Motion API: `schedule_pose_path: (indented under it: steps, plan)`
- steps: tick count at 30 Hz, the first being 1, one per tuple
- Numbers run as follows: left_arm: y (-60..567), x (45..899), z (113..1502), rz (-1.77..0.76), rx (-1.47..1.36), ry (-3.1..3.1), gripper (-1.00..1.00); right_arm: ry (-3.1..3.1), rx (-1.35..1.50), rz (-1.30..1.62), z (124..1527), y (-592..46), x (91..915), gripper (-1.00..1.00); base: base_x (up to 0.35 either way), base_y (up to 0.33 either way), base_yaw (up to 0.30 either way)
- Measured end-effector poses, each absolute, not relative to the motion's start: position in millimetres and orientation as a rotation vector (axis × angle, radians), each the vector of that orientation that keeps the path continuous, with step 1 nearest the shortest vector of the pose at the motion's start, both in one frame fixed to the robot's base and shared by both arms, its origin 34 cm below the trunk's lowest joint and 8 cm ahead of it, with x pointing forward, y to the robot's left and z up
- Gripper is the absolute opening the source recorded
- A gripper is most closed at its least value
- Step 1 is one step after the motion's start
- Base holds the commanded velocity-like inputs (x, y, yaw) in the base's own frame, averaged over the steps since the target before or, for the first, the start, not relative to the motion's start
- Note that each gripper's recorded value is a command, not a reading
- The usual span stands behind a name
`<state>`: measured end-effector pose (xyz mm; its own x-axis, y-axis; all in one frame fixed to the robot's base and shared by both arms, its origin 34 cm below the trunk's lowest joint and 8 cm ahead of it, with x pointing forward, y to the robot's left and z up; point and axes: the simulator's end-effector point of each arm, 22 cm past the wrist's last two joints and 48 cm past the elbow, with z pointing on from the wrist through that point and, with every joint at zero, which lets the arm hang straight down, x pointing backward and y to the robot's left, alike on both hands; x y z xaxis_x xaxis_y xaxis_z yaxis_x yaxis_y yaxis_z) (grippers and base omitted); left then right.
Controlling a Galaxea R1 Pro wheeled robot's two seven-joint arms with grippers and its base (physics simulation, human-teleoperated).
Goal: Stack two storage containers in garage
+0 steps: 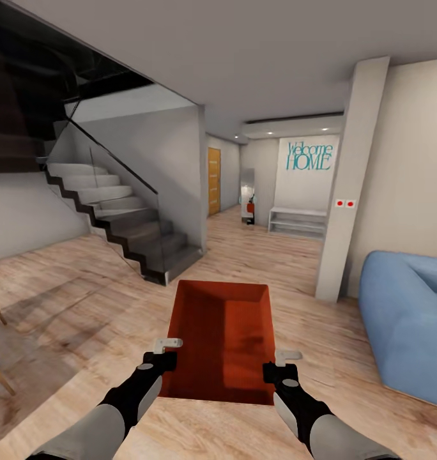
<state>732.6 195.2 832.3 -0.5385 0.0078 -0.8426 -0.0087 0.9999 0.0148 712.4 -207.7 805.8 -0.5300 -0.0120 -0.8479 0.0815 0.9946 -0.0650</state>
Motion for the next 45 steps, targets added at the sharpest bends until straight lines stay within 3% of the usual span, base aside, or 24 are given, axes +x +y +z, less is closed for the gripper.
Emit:
schedule_pose_path:
  steps: [14,36,45]
  plan:
    - [195.2,732.6,832.4,0.021,-0.001,2.139,-1.00,2.126,0.048,-0.117,805.9,-207.7,712.5,-1.00,0.315,0.000,-0.006]
    - [195.1,732.6,832.3,0.021,0.000,2.139,-1.00,2.127,0.049,-0.118,805.7,-207.9,712.4,-1.00,0.315,0.000,-0.228]
    - [195.1,732.6,832.4,0.021,0.000,2.139,-1.00,2.127,0.049,-0.116,805.7,-207.8,712.4,-1.00,0.315,0.000,-0.022]
